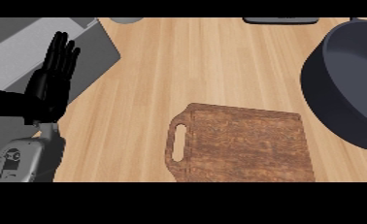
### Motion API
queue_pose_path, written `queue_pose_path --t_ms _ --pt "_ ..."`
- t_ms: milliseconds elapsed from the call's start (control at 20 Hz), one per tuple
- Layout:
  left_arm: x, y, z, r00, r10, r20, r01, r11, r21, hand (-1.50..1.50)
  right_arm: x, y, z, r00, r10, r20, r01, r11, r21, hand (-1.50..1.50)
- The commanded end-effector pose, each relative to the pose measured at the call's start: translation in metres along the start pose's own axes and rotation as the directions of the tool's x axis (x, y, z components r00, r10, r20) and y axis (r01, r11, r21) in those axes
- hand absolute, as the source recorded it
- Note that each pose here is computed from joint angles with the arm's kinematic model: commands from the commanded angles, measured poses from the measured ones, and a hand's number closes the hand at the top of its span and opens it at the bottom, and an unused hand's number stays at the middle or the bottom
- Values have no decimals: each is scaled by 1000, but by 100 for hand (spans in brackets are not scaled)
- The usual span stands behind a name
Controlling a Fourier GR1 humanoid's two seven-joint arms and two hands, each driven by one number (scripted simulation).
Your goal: Pick the squash from the cutting board and place it in the pot
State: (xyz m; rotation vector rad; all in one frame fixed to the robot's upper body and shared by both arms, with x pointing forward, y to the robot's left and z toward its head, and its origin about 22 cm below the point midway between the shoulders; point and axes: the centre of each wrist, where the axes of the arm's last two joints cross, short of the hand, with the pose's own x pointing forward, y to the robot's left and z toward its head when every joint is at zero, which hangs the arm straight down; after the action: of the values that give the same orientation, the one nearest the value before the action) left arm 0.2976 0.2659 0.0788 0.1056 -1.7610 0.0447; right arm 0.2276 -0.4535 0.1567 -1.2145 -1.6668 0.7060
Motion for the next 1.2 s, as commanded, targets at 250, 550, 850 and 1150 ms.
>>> queue_pose_path --t_ms 250,550,850,1150 --pt "-10 -1 -7 1000 -2 2 2 1000 -15 0 -61 43 -41 1000 22 8 -23 999 33 150" --pt "-11 -1 -3 1000 -6 0 6 1000 -26 0 -80 66 -36 992 -31 -120 58 971 232 150" --pt "7 -8 -13 1000 13 4 -13 1000 -28 0 -85 85 -44 982 -152 -112 182 915 361 -150" --pt "13 0 -12 1000 -1 5 1 1000 -2 0 -81 90 -54 941 -338 -17 330 905 269 -150"
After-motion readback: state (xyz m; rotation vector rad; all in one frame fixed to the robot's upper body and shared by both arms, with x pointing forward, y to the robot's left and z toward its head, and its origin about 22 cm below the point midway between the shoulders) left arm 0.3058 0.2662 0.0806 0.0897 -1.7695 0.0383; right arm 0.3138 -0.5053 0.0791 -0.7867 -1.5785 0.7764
